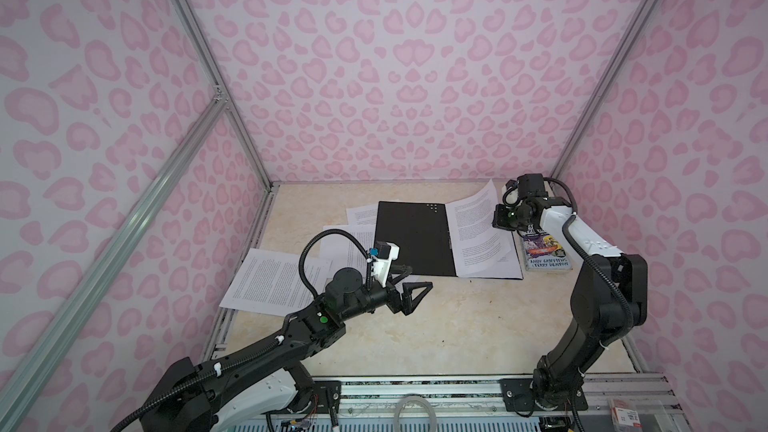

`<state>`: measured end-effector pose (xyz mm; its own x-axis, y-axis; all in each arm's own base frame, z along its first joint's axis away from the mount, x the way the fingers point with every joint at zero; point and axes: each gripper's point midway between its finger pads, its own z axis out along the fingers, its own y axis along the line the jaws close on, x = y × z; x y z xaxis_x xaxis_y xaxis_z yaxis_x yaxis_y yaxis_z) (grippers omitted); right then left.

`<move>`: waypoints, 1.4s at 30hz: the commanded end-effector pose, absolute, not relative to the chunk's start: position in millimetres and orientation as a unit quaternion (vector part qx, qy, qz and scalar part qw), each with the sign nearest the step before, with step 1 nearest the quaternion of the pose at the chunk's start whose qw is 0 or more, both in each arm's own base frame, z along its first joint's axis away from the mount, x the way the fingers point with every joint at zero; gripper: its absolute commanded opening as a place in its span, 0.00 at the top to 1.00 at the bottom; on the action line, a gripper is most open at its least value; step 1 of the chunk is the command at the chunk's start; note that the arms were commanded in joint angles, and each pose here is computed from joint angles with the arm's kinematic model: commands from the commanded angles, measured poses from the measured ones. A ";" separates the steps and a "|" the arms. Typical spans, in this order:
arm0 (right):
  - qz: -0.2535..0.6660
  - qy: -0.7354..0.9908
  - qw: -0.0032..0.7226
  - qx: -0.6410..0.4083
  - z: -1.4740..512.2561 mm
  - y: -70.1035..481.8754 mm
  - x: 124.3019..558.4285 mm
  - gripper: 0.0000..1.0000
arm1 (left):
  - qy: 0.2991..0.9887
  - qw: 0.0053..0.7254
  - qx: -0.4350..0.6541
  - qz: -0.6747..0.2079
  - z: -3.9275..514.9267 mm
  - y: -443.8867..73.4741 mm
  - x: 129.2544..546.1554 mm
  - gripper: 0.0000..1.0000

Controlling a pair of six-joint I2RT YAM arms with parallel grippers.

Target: Put the files into the folder

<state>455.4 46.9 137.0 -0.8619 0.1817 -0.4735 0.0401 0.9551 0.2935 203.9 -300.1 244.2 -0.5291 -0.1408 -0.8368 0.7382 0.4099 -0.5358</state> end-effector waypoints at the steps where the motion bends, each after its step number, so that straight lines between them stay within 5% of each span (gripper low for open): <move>1: 0.152 0.959 0.235 0.046 127.0 43.8 459.2 1.00 | 0.696 0.455 0.220 -0.510 259.2 -301.2 200.9 0.03; 16: 0.105 0.970 0.210 0.058 102.5 22.1 462.6 1.00 | 0.689 0.464 0.226 -0.509 265.7 -297.4 197.3 0.03; 42: 0.155 0.965 0.200 0.069 81.7 28.1 457.6 1.00 | 0.707 0.436 0.233 -0.506 251.3 -309.1 201.6 0.03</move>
